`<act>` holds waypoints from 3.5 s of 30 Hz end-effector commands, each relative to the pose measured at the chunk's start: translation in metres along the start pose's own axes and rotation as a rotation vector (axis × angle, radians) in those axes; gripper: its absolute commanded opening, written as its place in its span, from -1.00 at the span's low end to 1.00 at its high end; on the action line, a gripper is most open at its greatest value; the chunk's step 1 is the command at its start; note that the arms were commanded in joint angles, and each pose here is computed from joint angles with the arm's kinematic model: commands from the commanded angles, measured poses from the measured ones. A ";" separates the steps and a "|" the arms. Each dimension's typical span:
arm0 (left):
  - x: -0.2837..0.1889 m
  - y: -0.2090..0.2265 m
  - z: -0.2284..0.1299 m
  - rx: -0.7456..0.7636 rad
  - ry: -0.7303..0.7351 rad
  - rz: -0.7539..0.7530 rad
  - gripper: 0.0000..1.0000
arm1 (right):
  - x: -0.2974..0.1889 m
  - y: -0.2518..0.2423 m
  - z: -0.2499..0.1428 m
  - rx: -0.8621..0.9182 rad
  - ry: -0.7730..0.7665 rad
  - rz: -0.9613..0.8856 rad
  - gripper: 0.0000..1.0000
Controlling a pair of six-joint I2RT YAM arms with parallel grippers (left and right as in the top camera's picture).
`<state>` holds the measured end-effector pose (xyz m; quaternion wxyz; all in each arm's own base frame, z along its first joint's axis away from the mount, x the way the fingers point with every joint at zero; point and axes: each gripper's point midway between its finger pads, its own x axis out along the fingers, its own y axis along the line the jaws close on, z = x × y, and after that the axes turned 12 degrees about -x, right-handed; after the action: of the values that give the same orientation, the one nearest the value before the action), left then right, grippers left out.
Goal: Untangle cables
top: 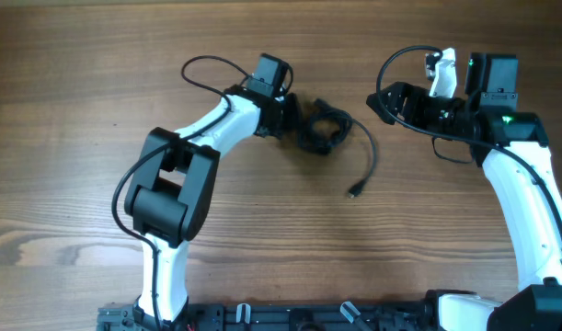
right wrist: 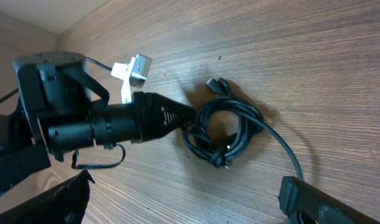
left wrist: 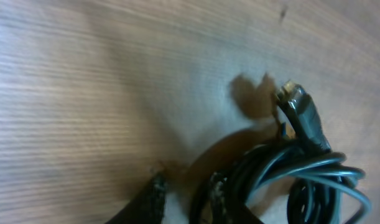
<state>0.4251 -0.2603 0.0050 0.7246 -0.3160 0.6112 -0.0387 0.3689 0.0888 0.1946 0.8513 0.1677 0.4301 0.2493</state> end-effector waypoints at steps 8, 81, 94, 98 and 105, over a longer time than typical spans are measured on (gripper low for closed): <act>0.010 -0.005 -0.049 0.096 0.179 -0.045 -0.92 | -0.003 -0.011 -0.001 0.019 0.013 -0.075 0.97; -0.122 -0.138 -0.069 0.557 0.271 -0.781 -0.92 | 0.011 -0.025 -0.006 -0.099 0.056 -0.143 0.94; -0.124 -0.134 -0.063 0.543 0.269 -0.776 -0.92 | 0.036 0.000 -0.020 -0.077 0.108 -0.053 0.35; -0.124 -0.134 -0.062 0.547 0.265 -0.780 -0.92 | 0.058 -0.034 -0.038 0.078 0.186 -0.166 0.23; -0.157 -0.143 -0.033 0.529 0.225 -0.898 -0.92 | 0.076 -0.059 -0.054 0.208 0.236 -0.240 -0.91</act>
<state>0.3895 -0.3413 0.1689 0.6388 -0.3144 0.4894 -0.5036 0.3777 0.1146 0.1112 0.8004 0.1719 0.5369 0.2039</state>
